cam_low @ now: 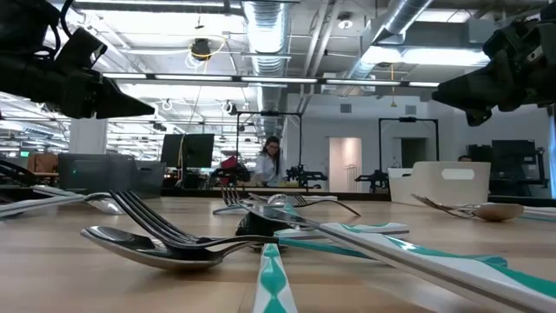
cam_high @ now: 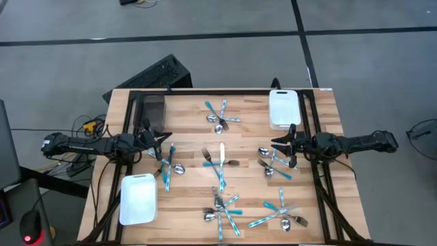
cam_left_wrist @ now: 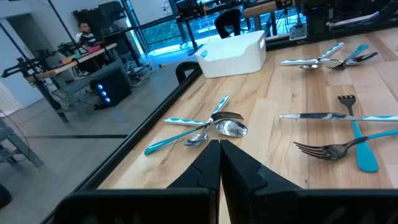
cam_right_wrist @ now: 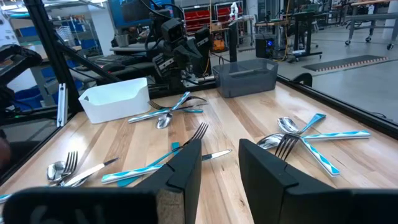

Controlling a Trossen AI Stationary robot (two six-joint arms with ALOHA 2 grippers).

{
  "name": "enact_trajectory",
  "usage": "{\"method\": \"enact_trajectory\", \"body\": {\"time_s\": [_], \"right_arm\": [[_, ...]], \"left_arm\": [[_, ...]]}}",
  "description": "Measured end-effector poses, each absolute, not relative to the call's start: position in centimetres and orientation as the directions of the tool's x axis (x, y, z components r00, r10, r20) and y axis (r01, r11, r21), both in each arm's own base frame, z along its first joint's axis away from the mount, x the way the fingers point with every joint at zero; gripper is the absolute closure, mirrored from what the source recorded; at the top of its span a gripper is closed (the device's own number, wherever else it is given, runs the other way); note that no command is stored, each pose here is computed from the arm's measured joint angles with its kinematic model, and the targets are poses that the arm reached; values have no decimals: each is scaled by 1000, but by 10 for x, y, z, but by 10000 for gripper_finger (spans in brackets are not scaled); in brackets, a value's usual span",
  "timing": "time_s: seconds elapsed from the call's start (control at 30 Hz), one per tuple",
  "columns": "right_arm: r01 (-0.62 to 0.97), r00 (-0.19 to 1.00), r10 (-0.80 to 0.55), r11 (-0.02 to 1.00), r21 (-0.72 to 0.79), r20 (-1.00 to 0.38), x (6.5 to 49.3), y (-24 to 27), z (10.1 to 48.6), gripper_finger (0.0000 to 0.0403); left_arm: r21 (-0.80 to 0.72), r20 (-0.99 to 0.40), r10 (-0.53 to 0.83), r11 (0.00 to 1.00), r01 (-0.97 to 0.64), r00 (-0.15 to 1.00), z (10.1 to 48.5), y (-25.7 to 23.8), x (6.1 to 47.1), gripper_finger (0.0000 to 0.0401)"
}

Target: Sort silverware by color (type)

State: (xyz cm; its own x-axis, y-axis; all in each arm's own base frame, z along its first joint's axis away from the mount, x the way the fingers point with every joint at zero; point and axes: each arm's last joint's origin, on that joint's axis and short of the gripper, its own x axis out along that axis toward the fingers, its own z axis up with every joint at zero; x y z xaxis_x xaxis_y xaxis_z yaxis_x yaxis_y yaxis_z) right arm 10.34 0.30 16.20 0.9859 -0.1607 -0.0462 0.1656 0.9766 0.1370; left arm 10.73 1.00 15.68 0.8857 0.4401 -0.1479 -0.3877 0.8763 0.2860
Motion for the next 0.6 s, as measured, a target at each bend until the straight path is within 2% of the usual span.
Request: {"method": "enact_trajectory", "body": {"time_s": [0.23,0.4,0.6], "right_arm": [[165,986,-160,977,137,-47,103,3,162,271],[165,986,-160,977,137,-46,103,3,162,271],[165,986,-160,977,137,-46,103,3,162,271]], "left_arm": [[287,-148,440,876,-388,886,157,10,107,401],[355,-148,440,859,-368,885,157,10,107,401],[321,-148,441,868,-379,885,157,10,107,401]]}}
